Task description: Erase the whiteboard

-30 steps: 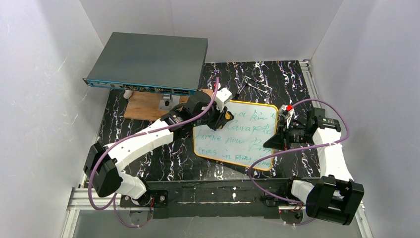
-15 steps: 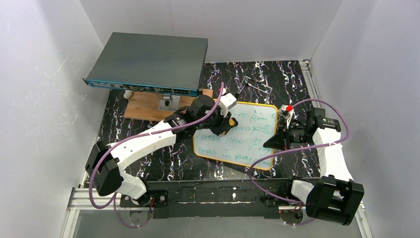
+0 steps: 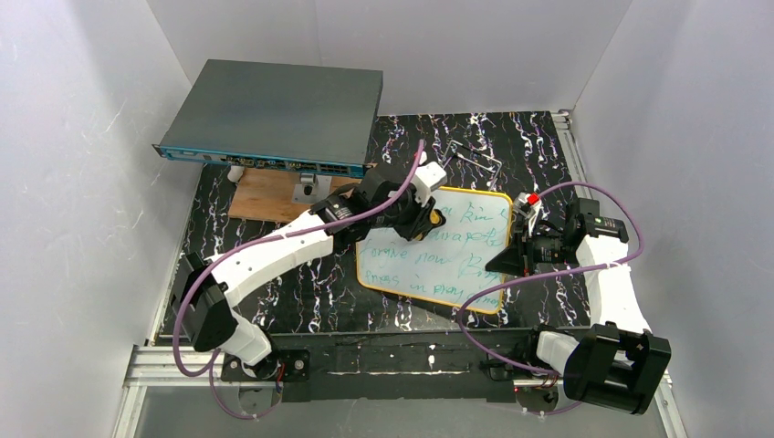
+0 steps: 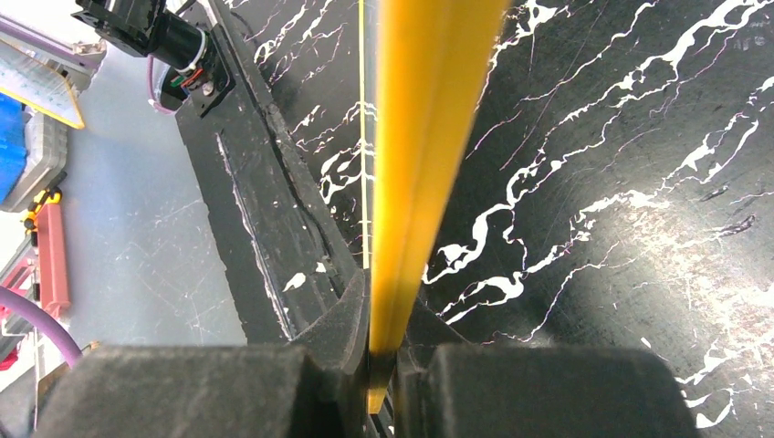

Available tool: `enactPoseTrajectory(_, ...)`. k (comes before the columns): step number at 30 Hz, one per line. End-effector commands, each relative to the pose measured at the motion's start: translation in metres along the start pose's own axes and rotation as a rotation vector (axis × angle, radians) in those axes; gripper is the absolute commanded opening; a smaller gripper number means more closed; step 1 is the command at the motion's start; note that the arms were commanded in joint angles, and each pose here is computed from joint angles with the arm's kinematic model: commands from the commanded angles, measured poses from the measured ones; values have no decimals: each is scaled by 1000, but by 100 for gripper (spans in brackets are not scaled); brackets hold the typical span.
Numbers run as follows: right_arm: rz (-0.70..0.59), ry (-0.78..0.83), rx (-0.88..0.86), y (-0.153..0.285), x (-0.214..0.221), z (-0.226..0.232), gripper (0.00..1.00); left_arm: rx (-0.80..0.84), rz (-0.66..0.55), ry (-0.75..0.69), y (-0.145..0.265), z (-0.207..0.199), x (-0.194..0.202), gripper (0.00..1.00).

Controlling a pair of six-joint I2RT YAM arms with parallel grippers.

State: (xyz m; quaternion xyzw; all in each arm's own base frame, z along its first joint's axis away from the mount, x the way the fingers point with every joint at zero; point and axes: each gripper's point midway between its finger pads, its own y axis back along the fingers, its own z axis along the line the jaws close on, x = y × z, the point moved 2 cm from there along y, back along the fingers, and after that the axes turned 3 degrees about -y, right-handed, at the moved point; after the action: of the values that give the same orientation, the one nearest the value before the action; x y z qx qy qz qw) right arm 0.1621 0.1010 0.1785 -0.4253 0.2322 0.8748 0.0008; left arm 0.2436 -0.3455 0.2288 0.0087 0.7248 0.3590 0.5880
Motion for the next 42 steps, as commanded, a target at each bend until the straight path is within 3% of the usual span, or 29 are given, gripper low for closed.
enactPoseTrajectory(1,108,181,102,6,12,-21,1,-111,-76,-17,3,26,-34,0)
enactPoseTrajectory(14,108,185,104,6,12,-21,1,-139,-65,0,10,38,-28,0)
enactPoseTrajectory(32,109,181,101,6,12,-21,1,-27,4,50,11,15,28,0)
enactPoseTrajectory(42,109,181,101,6,12,-21,1,19,0,42,2,-3,24,0)
